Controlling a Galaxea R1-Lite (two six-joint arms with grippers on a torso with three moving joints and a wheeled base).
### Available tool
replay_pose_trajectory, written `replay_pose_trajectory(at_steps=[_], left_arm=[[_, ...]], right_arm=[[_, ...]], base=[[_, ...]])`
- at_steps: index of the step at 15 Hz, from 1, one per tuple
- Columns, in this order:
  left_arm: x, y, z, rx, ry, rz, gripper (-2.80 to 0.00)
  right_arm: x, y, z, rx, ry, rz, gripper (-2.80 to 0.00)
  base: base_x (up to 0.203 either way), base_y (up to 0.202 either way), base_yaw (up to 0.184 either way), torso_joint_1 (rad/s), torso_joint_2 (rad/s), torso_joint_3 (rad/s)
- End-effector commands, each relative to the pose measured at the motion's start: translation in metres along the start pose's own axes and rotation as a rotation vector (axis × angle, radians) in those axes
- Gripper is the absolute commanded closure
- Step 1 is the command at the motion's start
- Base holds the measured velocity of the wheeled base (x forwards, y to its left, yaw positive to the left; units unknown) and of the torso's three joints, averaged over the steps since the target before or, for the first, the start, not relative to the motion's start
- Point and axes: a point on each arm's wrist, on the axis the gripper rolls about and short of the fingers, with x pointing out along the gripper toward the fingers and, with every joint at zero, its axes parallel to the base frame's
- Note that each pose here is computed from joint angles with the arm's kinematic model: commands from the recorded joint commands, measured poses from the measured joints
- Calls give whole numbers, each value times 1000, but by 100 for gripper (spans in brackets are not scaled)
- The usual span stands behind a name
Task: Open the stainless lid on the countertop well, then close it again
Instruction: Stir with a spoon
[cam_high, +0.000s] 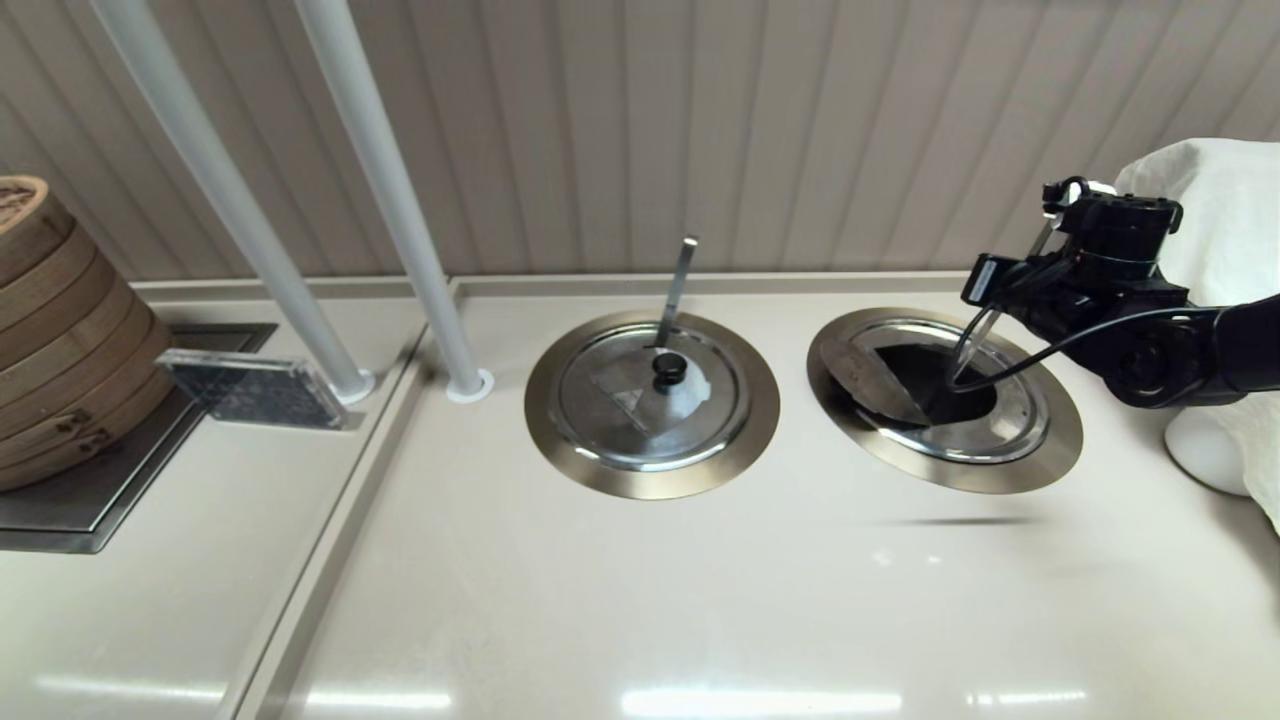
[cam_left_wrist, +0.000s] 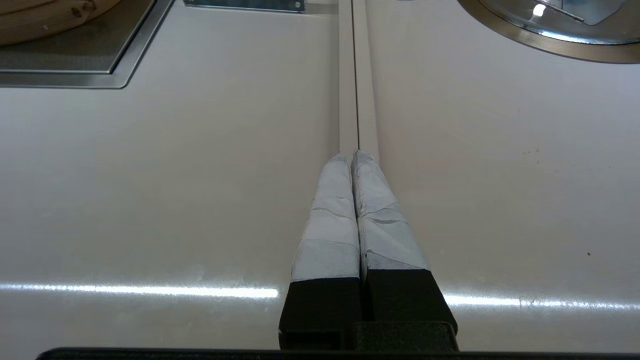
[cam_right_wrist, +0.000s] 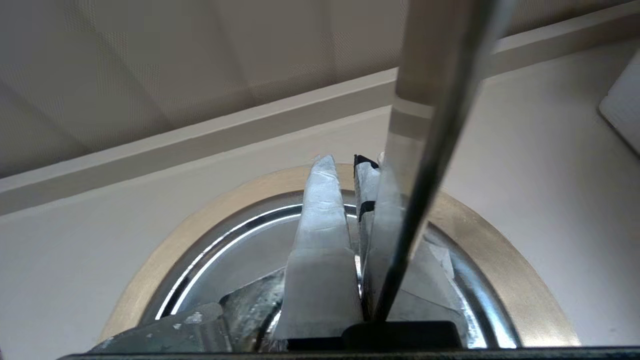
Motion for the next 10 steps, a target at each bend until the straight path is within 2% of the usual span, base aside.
replay_pose_trajectory(at_steps=[1, 6, 8, 10], left_arm=[[0, 0, 0, -1, 0, 1, 0], [0, 0, 0, -1, 0, 1, 0], [0, 0, 0, -1, 0, 1, 0], [0, 0, 0, -1, 0, 1, 0]], right_arm=[[4, -10, -2, -43, 1, -28, 0], [7, -7, 9, -30, -48, -74, 0], [6, 3, 18, 37, -93, -55, 0], [4, 15, 19, 89, -101, -23, 0]], base=[[0, 0, 0, 0, 0, 0], [0, 0, 0, 0, 0, 0], [0, 0, 0, 0, 0, 0], [0, 0, 0, 0, 0, 0]])
